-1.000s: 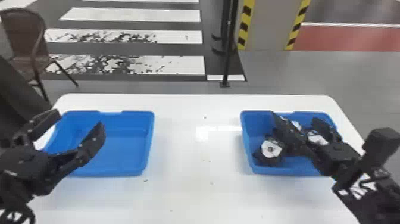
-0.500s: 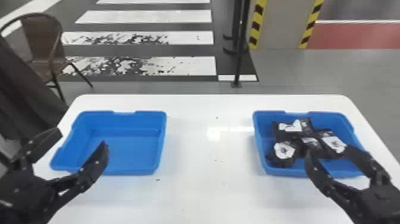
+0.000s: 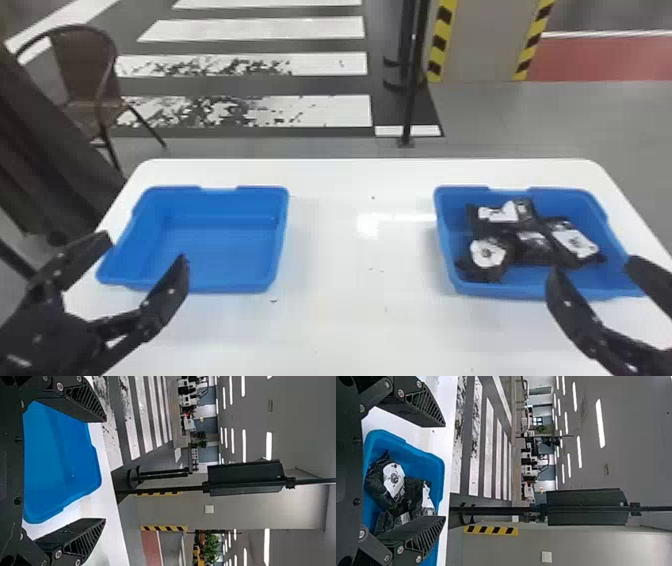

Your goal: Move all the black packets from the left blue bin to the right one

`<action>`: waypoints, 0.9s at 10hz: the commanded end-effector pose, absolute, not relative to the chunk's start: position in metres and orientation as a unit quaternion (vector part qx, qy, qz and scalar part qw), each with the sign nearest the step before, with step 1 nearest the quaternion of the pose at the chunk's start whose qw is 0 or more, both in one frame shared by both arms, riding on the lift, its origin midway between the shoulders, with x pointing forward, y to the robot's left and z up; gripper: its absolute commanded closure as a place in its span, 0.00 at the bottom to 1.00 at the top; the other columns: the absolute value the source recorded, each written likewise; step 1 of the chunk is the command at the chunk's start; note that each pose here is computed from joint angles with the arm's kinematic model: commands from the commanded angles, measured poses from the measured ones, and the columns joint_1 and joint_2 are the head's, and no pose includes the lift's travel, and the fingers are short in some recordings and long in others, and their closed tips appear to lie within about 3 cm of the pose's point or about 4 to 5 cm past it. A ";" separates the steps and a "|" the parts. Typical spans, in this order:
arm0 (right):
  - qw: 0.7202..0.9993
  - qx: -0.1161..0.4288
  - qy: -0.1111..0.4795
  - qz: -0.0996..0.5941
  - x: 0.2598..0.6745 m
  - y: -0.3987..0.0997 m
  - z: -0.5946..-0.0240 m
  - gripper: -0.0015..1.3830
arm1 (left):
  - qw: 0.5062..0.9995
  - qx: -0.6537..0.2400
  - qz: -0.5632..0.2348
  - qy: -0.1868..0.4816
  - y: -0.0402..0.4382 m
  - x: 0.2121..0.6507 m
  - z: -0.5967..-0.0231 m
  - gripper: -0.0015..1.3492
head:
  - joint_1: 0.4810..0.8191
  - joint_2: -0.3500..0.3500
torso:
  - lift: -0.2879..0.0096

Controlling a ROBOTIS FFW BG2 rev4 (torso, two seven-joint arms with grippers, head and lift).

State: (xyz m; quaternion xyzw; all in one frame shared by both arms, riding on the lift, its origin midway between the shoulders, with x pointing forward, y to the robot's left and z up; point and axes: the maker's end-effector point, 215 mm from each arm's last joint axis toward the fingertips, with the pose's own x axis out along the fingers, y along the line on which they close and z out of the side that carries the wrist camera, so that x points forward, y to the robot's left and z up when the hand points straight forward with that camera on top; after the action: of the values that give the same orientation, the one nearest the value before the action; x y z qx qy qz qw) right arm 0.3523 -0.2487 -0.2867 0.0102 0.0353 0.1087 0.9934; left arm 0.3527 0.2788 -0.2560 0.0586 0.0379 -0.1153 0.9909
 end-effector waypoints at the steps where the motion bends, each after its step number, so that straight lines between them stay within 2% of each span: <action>1: 0.994 0.012 0.032 0.108 0.352 -0.250 -0.285 0.15 | 0.991 0.062 -0.115 0.041 0.277 0.355 -0.258 0.11 | 0.63 0.57 | 0.50; 9: 0.994 0.025 0.028 0.106 0.358 -0.252 -0.292 0.15 | 0.990 0.054 -0.118 0.047 0.273 0.359 -0.266 0.11 | 0.63 0.55 | 0.50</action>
State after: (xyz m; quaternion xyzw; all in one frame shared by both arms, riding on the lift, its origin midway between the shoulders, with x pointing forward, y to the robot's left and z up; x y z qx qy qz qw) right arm 0.3581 -0.2518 -0.2915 0.0238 0.0287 0.1059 0.9937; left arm 0.3593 0.2737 -0.2653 0.0560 0.0459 -0.1182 0.9903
